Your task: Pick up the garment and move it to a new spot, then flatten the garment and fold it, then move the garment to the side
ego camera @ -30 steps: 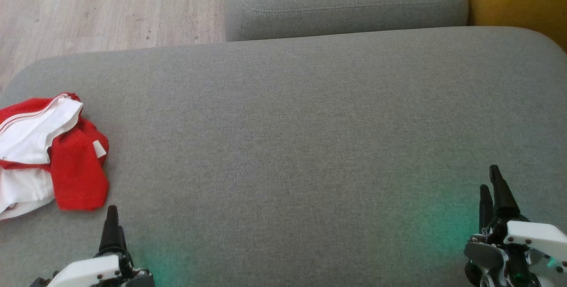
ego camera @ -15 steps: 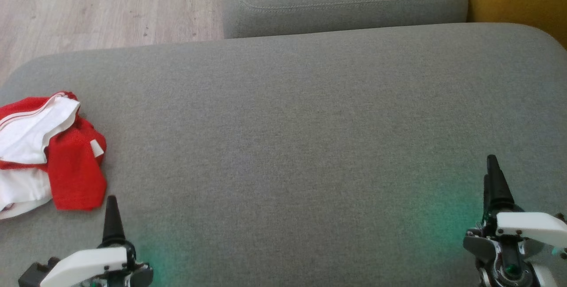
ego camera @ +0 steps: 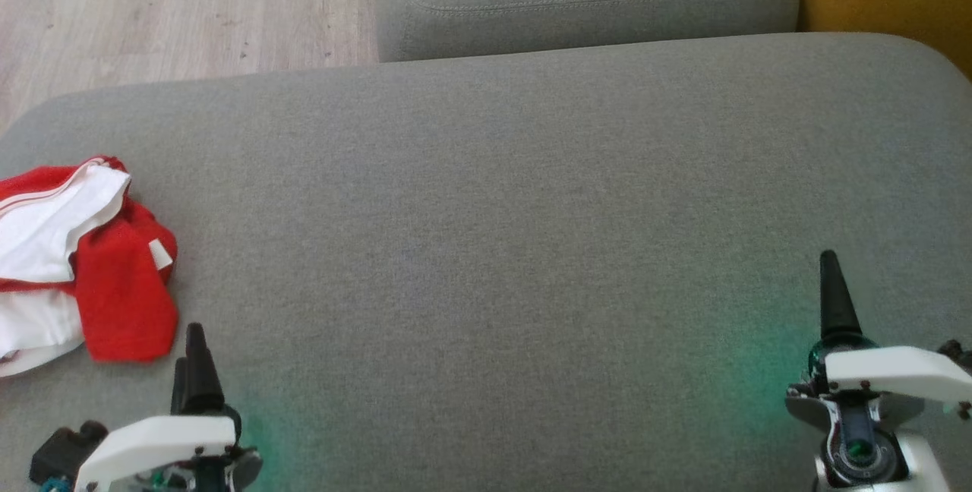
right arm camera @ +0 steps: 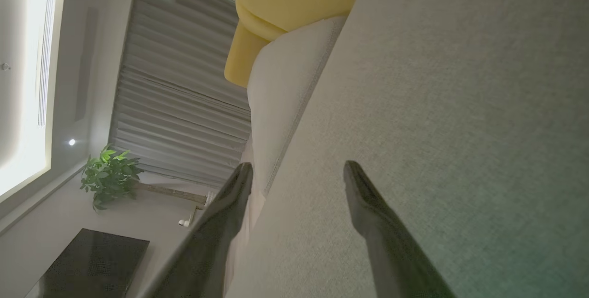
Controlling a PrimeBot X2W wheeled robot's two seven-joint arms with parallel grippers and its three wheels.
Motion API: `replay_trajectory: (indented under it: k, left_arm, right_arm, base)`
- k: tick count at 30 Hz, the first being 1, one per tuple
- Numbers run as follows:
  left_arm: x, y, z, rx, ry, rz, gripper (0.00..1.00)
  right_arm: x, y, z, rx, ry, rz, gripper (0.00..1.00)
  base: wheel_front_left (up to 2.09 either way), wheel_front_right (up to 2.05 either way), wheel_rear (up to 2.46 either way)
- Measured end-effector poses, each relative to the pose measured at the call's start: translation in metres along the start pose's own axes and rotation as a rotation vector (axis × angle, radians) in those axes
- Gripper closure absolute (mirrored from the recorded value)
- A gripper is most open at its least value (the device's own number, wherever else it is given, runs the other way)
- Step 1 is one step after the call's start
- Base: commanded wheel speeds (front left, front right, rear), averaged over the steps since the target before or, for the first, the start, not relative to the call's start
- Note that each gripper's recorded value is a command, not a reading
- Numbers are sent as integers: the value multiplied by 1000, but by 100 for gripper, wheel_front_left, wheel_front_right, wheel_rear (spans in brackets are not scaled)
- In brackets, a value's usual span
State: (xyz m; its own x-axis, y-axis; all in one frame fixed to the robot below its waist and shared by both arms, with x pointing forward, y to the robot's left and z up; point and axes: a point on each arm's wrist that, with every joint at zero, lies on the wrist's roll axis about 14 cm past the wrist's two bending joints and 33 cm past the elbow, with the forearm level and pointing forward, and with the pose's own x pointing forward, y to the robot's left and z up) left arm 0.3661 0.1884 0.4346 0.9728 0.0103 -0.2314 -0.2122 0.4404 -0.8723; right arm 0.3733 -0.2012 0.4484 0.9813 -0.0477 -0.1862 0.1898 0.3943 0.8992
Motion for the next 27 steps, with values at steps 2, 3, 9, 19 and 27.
replay_trajectory:
  k: [2, 3, 9, 19, 27]
  left_arm:
    - [2, -1, 0, 16, -2, 5, 0]
    - [3, -2, 1, 27, -5, 1, 0]
    - [3, -3, 1, 121, -11, 6, 0]
    - [3, 0, -6, 247, 2, 14, 0]
    - [4, 4, -8, 351, 3, 27, 0]
  right_arm:
    - [2, 4, 2, -24, -7, 10, 0]
    - [3, 5, 3, -36, -11, 13, 0]
    - [2, 2, 1, -123, -9, 6, 0]
    - [5, 4, -3, -260, -3, 12, 0]
    - [5, 1, -10, -368, 14, 11, 0]
  base:
    - [0, 0, 0]
    - [0, 0, 0]
    - [0, 0, 0]
    - [0, 0, 0]
    - [0, 0, 0]
